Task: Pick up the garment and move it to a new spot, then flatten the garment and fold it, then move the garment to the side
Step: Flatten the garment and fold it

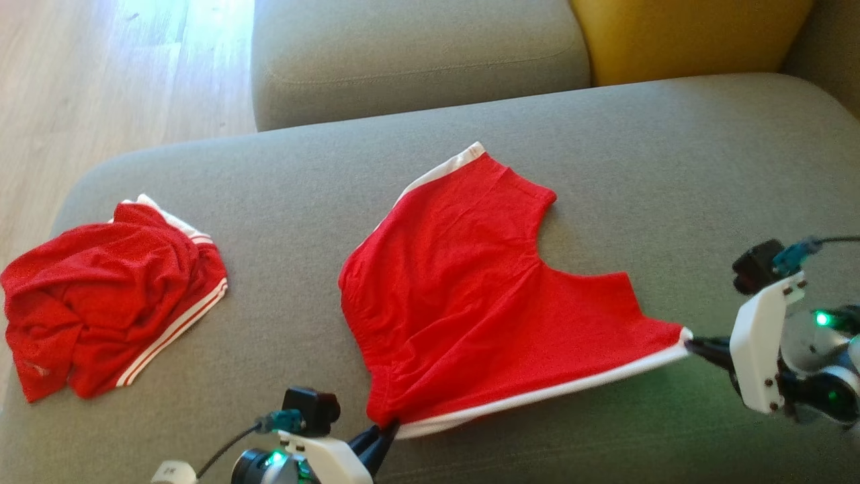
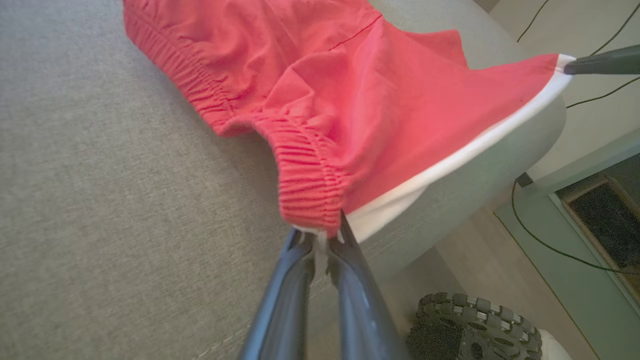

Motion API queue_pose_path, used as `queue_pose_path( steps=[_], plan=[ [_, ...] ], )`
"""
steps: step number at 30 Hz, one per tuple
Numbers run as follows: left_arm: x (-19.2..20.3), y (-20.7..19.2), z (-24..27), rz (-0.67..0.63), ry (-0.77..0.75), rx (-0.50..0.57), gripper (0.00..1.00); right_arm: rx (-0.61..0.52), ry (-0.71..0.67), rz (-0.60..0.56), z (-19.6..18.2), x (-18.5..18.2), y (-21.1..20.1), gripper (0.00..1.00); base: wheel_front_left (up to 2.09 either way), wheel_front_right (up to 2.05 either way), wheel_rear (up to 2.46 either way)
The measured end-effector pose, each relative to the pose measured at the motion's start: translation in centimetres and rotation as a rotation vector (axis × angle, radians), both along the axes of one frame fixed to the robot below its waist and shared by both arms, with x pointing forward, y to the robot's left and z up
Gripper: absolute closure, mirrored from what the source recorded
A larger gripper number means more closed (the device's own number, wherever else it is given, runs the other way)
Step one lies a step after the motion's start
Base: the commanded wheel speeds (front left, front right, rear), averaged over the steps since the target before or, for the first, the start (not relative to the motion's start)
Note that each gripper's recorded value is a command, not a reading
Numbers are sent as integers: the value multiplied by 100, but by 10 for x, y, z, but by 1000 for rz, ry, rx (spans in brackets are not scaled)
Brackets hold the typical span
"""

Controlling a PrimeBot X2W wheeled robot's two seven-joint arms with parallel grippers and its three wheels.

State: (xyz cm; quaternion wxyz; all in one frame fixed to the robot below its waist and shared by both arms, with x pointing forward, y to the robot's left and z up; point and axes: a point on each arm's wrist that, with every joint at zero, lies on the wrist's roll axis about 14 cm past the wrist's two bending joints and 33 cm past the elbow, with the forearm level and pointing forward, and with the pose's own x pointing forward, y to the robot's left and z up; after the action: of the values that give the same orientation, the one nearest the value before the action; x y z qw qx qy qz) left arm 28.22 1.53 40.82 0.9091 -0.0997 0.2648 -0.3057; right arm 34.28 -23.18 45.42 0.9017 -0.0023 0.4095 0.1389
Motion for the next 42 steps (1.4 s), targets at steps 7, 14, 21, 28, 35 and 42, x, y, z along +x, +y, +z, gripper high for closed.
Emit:
queue_pose_path(
  steps=[7,14,21,28,35,42],
  plan=[
    [9,0,16,37,44,-73,100,-10,-69,32,17,33,18,100,0,0,0],
    [25,-9,36,57,175,-207,100,-11,-178,81,52,91,46,100,0,0,0],
    [58,-3,61,88,235,-300,100,-27,-256,119,73,151,69,100,0,0,0],
    [90,13,68,158,222,-318,100,-27,-323,172,74,199,102,100,0,0,0],
    [116,22,52,241,234,-304,100,-35,-369,202,59,237,121,100,0,0,0],
    [139,30,37,316,258,-312,100,-30,-378,172,40,268,124,100,0,0,0]
  ],
)
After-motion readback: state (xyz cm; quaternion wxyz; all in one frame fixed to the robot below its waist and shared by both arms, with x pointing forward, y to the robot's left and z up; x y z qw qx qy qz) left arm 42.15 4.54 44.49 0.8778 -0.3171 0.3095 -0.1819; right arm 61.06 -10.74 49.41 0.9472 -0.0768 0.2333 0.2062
